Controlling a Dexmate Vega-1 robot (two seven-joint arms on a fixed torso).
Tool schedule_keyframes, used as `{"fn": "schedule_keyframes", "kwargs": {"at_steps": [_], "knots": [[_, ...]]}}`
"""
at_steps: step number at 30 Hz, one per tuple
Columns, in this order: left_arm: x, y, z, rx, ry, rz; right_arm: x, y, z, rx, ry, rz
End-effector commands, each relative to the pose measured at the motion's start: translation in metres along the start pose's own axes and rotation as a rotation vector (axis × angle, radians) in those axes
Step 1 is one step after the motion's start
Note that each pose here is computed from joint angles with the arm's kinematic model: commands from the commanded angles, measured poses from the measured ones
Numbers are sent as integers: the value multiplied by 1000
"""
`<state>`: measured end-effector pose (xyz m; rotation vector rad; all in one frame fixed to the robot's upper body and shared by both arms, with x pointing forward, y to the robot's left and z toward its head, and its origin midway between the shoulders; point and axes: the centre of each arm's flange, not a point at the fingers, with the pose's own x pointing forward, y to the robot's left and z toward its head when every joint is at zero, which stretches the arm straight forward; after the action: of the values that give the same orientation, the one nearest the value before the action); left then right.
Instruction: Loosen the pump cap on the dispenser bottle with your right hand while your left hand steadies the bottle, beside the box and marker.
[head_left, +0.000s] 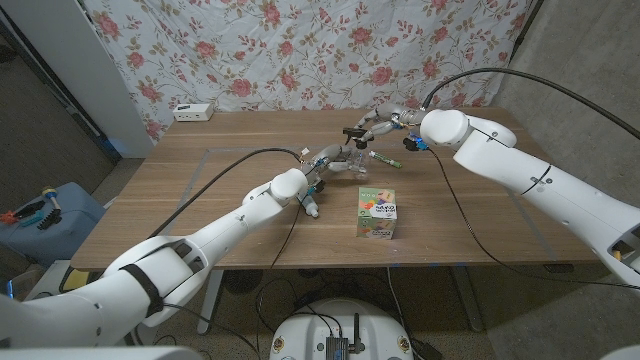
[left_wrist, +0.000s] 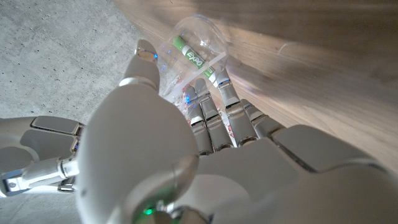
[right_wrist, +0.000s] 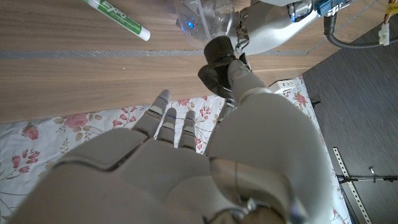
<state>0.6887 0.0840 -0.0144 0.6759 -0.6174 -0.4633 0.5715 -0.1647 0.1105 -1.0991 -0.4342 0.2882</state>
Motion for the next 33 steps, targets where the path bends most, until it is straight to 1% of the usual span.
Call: {"fn": "schedule_keyframes", "kwargs": {"at_steps": [1,16,25,33], "knots": [[1,-3,0,-3,1,-2,2,-2,-5,26,-9,11],[0,-3,2,1,-2,-1,0,-6,-11,43,-8,11],[0,-4,1,2,-2,-1,-2,-10,-7,26,-5,33],[-2,-4,2,2,-1,1,-3,-14,-3,14,-14,57]]}}
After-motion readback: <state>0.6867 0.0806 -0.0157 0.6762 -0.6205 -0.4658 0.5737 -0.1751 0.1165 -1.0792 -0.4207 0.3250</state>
